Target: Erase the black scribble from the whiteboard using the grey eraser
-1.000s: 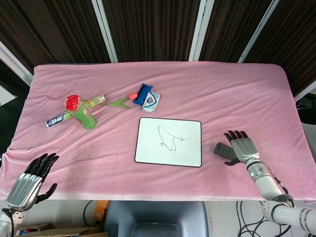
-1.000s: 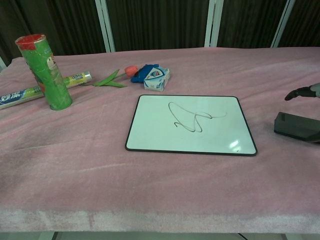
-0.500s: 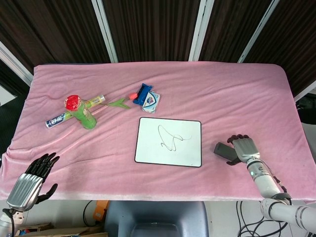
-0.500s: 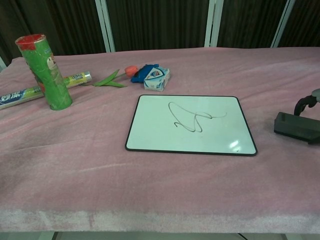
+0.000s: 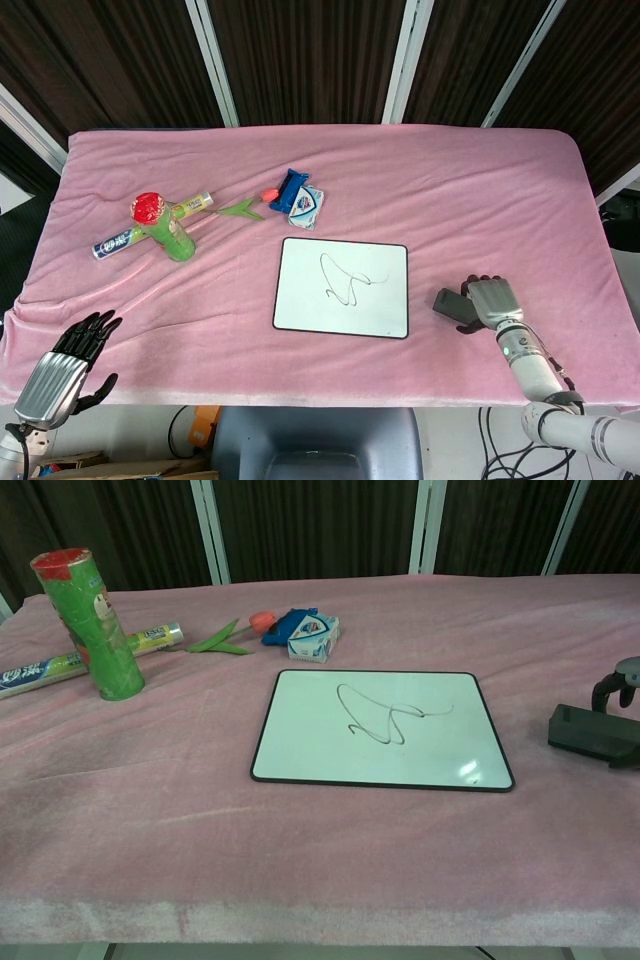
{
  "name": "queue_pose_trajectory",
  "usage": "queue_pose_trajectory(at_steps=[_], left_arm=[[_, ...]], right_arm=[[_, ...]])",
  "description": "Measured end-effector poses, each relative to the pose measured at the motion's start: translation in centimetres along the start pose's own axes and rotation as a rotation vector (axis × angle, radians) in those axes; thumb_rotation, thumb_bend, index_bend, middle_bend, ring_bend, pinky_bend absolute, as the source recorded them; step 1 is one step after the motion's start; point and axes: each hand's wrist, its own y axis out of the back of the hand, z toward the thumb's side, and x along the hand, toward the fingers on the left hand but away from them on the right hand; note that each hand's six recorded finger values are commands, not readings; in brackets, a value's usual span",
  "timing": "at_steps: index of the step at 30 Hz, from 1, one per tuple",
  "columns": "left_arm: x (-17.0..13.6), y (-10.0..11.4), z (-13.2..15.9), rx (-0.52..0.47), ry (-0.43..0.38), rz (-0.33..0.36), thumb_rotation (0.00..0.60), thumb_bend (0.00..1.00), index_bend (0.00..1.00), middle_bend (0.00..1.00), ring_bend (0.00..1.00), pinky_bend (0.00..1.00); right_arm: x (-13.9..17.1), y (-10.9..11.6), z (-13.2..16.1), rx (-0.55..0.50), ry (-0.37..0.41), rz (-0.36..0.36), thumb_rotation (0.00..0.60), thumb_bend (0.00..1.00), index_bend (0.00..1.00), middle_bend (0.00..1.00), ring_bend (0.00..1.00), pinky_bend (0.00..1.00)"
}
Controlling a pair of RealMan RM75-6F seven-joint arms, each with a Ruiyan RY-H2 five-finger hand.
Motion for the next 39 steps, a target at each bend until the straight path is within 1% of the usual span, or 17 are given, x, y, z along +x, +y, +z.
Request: queue_pose_trajectory(at_steps=[3,5,8,12,17,25,29,36,39], left_arm=[[0.0,0.0,0.0,0.001,0.001,-0.002,0.600,0.36,0.00,0.02,0.02,0.15],[0.0,0.0,0.0,-0.001,0.001,-0.004,0.600,0.36,0.00,0.02,0.02,0.15],[-0.1,0.0,0.0,-0.003,0.000,-0.006,0.600,0.36,0.00,0.02,0.02,0.15],[-0.1,0.0,0.0,-0.005,0.000,-0.005,0.600,0.36,0.00,0.02,0.02,0.15],[-0.2,0.1,0.0,-0.006,-0.001,-0.003,0.600,0.36,0.00,0.02,0.02,0.15],[-0.2,0.0,0.1,-0.008,-0.002,-0.005,0.600,0.36,0.00,0.02,0.02,0.15],[-0.3,0.1,0.0,-0.009,0.000,-0.001,0.600,0.36,0.00,0.02,0.02,0.15],[-0.3,0.2,-0.1,-0.011,0.002,0.001,0.600,0.36,0.00,0.02,0.02,0.15],[-0.2,0.1,-0.1,-0.010,0.002,-0.004,0.600,0.36,0.00,0.02,0.02,0.15]], right_arm=[[-0.1,0.0,0.2,0.009,-0.003,-0.008,0.600,0.27,0.59,0.41,0.37,0.47],[-0.1,0.0,0.3,0.016,-0.004,-0.013,0.600,0.28,0.62,0.44,0.43,0.52],[-0.2,0.0,0.6,0.030,-0.006,-0.021,0.600,0.28,0.71,0.52,0.52,0.61],[-0.4,0.0,0.8,0.056,-0.016,-0.035,0.600,0.30,0.79,0.60,0.60,0.69],[-0.4,0.2,0.8,0.092,-0.039,-0.063,0.600,0.31,0.85,0.65,0.66,0.74],[-0.5,0.2,0.8,0.120,-0.057,-0.088,0.600,0.34,0.95,0.73,0.74,0.83],[-0.6,0.8,1.1,0.119,-0.051,-0.132,0.600,0.38,1.00,0.78,0.79,0.88],[-0.1,2.2,1.6,0.112,-0.025,-0.225,0.600,0.39,1.00,0.79,0.80,0.90],[0.2,3.7,2.4,0.101,-0.002,-0.282,0.600,0.39,1.00,0.79,0.80,0.90]])
